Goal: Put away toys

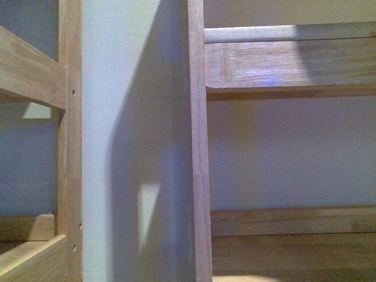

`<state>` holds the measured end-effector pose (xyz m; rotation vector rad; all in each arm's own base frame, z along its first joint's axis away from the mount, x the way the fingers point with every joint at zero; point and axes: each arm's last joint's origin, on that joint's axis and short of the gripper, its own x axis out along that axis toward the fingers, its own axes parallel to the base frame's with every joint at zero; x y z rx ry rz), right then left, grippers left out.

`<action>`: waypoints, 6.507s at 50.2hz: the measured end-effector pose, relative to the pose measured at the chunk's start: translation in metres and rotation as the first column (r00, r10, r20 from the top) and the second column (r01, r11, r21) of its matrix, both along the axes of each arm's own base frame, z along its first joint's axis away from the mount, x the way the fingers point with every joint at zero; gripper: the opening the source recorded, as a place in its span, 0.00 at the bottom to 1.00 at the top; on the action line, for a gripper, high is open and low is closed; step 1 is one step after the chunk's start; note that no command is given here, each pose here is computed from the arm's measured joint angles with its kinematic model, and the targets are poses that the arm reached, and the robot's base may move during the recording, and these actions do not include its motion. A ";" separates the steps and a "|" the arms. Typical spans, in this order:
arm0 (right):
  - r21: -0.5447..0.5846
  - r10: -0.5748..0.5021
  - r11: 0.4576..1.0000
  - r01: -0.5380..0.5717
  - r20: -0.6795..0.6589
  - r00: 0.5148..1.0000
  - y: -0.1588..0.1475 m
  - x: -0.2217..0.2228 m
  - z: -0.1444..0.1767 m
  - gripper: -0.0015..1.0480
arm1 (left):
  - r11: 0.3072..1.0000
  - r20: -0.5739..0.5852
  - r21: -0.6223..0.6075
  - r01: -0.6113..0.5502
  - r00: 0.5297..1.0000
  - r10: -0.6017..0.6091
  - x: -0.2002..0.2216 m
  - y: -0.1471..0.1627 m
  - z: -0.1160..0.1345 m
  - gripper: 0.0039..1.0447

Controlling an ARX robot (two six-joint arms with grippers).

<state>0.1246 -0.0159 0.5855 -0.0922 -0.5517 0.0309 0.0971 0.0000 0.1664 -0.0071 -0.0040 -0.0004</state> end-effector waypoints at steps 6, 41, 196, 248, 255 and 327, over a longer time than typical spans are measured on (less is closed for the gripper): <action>0.037 -0.008 0.999 0.009 -0.031 0.999 -0.001 0.031 0.015 0.19 | 1.000 0.000 0.000 0.000 1.000 0.000 0.000 0.000 0.000 0.95; 0.350 0.370 0.898 -0.267 -0.272 0.888 0.062 0.177 -0.024 0.19 | 1.000 0.000 0.000 0.000 1.000 0.000 0.000 0.000 0.000 0.95; 0.243 0.165 0.962 -0.121 -0.172 0.971 0.021 -0.028 -0.189 1.00 | 1.000 0.000 0.000 0.000 1.000 0.000 0.000 0.000 0.000 0.95; 0.085 0.001 0.995 0.053 -0.534 0.846 0.016 -0.026 -0.382 0.18 | 1.000 0.000 0.000 0.000 1.000 0.000 0.000 0.000 0.000 0.95; 0.085 0.001 0.995 0.052 -0.533 0.846 0.016 -0.026 -0.389 0.18 | 1.000 0.000 0.000 0.000 1.000 0.000 0.000 0.000 0.000 0.95; 0.086 0.001 0.995 0.052 -0.523 0.852 0.016 -0.027 -0.418 0.18 | 1.000 0.000 0.000 0.000 1.000 0.000 0.000 0.000 0.000 0.95</action>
